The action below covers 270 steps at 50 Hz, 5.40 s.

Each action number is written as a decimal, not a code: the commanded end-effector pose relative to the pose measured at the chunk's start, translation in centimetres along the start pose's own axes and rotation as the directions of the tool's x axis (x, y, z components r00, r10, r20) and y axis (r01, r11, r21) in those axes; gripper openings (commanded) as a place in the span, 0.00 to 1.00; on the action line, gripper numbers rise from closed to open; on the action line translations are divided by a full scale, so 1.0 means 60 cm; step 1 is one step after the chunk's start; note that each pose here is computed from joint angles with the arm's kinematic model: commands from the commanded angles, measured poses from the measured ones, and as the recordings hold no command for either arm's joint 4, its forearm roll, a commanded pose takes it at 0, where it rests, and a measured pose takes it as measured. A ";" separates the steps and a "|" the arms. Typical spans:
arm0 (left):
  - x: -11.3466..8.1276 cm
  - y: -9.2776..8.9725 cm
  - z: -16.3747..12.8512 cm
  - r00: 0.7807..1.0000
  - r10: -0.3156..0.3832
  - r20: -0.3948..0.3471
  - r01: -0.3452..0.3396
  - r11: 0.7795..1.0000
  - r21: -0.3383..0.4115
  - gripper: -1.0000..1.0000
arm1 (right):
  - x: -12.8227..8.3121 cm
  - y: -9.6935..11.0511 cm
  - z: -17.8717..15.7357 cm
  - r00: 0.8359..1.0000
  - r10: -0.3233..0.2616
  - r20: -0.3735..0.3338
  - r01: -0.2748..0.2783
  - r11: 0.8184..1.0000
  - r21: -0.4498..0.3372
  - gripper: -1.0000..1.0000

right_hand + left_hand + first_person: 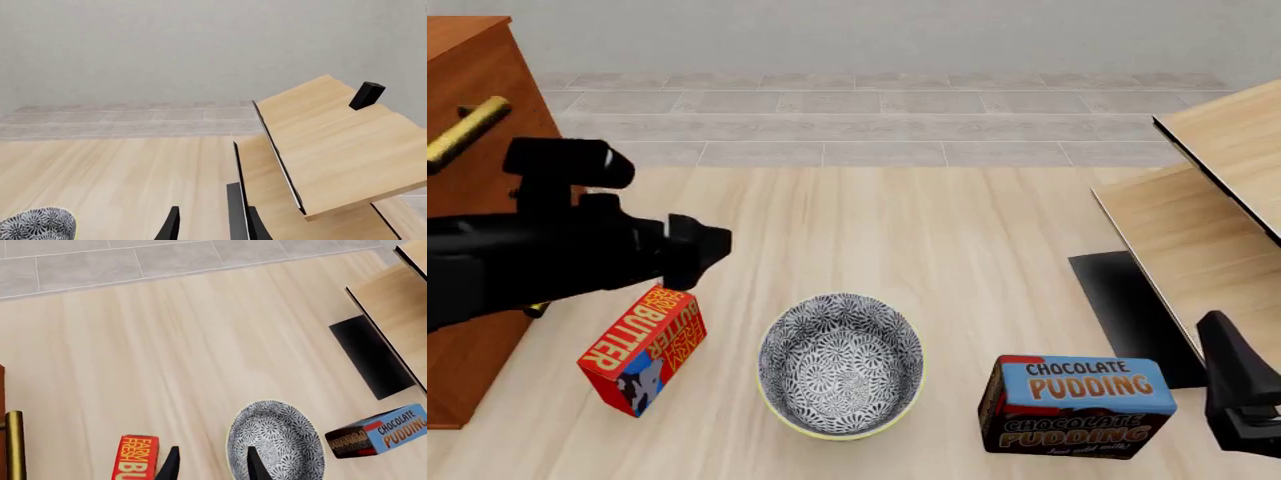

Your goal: Close the top drawer of the cabinet and put the bowl on top of it.

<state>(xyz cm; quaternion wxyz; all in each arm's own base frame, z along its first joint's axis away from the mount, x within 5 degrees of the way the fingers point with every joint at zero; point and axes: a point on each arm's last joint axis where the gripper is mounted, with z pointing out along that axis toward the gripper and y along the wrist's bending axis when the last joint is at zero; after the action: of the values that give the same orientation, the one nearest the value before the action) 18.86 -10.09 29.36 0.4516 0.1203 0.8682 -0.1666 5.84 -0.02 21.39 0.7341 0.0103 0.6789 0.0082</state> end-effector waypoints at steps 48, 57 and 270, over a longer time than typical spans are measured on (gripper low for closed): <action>0.083 -0.018 0.090 0.988 -0.103 -0.116 0.108 0.994 0.035 1.00 | 0.000 0.000 0.001 1.000 0.006 -0.002 -0.006 1.000 -0.001 1.00; 0.094 -0.018 0.100 0.986 -0.113 -0.124 0.118 0.992 0.037 1.00 | 0.000 0.000 0.001 1.000 0.009 -0.001 -0.009 1.000 0.000 1.00; 0.020 -0.024 -0.006 0.985 -0.153 -0.077 0.157 0.987 0.041 0.00 | 0.001 -0.001 0.004 1.000 0.014 -0.011 -0.014 1.000 0.012 1.00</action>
<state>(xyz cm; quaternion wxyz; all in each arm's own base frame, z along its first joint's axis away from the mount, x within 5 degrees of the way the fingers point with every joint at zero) 17.71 -12.75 25.66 0.3935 0.0872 0.8868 -0.2263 6.03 -0.10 21.36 0.7307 0.0201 0.6823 0.0092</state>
